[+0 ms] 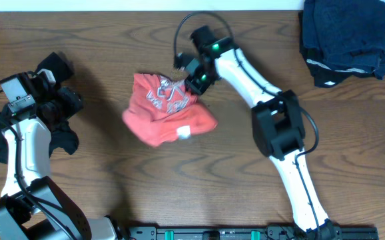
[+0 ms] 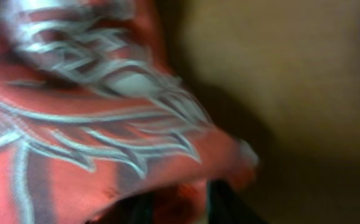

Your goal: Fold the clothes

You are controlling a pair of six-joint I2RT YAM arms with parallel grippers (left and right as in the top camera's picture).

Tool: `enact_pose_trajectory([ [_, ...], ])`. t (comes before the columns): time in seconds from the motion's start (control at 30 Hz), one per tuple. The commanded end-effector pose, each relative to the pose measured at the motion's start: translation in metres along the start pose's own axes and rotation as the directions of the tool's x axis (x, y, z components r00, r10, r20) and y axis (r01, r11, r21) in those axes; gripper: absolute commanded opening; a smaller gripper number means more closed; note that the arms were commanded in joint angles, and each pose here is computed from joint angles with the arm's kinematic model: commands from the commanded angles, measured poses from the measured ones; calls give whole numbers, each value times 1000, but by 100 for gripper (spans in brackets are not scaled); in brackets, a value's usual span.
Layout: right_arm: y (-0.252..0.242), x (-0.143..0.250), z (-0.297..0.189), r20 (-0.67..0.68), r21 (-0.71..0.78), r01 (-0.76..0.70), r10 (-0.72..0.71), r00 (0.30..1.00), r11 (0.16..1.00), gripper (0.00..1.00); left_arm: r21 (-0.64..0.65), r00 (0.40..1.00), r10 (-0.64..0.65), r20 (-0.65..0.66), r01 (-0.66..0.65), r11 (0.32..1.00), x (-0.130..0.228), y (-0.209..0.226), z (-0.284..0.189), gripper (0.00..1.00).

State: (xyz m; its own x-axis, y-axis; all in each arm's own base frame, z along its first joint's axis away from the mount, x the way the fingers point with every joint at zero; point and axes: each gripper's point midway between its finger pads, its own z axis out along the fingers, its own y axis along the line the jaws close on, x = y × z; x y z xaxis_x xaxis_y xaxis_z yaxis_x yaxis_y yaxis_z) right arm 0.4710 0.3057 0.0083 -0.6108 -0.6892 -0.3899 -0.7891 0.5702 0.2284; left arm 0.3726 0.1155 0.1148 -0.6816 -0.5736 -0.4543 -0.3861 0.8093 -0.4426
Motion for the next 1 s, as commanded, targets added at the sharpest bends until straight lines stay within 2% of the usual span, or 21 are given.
enact_pose_trajectory([
  [0.0,-48,13,2,0,99,-66,67,998,993,37,-5,1000,14,-3,-14,1000,-1,1,3,41],
  [0.13,-51,-7,-37,34,115,-60,57,998,992,57,-5,1000,13,-4,-13,1000,-1,1,3,41],
  [0.3,-11,-39,-108,75,88,-22,15,997,996,71,-5,1000,14,-2,-14,1000,-1,1,3,41],
  [0.43,43,-48,-134,54,48,76,-79,995,996,77,-5,1000,14,-3,-14,1000,-1,1,3,41],
  [0.63,126,-39,-102,-67,-49,183,-186,980,982,80,-39,1000,14,4,-14,999,-2,7,3,41],
  [0.77,169,-30,-78,-136,-78,182,-191,972,980,80,-57,1000,13,7,-12,998,-3,10,3,41],
  [0.83,185,-23,-67,-168,-89,175,-188,968,980,80,-57,1000,13,7,-12,998,-3,10,3,41],
  [0.97,183,-11,-42,-239,6,143,-137,961,990,81,-56,1000,13,7,-12,998,-2,10,3,41],
])
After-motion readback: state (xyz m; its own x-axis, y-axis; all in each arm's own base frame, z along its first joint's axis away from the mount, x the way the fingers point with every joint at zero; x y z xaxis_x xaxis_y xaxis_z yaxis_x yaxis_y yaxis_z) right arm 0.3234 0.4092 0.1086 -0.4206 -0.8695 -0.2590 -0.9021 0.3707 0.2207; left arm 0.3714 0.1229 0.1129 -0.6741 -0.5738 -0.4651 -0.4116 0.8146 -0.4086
